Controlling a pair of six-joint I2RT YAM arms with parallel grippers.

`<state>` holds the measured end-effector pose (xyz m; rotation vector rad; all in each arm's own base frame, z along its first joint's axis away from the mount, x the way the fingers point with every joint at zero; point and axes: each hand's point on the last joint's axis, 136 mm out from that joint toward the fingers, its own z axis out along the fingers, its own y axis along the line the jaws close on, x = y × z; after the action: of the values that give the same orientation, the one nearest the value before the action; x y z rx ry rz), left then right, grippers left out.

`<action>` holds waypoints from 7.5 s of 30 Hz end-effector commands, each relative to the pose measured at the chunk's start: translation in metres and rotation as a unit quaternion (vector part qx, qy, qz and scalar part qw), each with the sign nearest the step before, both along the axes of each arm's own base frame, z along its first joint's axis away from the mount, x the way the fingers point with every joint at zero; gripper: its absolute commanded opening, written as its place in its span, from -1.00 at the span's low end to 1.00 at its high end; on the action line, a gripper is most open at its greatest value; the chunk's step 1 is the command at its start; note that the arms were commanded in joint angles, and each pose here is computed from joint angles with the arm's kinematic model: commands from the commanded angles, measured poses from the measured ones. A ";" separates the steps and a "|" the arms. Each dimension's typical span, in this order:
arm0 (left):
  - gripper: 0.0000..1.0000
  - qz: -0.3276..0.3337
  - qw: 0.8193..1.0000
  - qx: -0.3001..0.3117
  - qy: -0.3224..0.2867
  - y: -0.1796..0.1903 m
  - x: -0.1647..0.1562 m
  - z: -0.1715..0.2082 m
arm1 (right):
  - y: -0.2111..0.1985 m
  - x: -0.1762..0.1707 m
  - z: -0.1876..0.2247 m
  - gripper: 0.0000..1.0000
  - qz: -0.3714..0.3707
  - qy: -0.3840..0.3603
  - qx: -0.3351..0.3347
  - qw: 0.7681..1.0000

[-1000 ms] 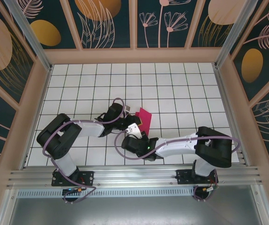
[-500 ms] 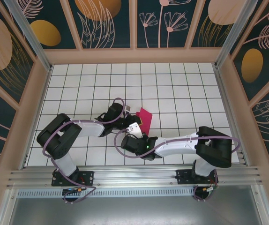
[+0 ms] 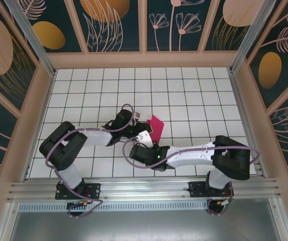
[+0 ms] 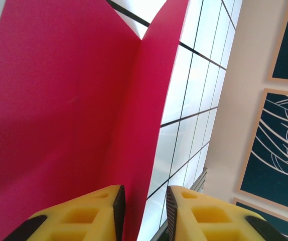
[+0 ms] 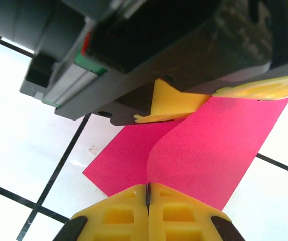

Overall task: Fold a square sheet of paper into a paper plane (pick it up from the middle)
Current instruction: Fold the triangle a second time at the center of the table.

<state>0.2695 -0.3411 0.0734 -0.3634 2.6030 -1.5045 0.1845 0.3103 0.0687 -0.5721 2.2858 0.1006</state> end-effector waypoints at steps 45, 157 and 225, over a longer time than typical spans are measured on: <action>-0.79 0.001 0.994 0.106 0.000 0.044 -0.037 -0.037 | -0.018 0.011 0.009 -1.00 0.029 0.202 0.363 0.909; -0.56 0.015 0.987 0.147 -0.055 0.051 -0.024 -0.025 | -0.057 0.034 -0.074 -1.00 -0.051 0.275 0.118 0.953; -0.69 -0.001 0.991 0.133 0.006 0.027 -0.019 -0.079 | -0.018 0.011 0.007 -0.97 0.000 0.296 0.346 0.890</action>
<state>0.2596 -0.3244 0.0166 -0.3217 2.7015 -1.2176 0.2069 0.2761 0.0725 -0.1478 2.5806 1.0184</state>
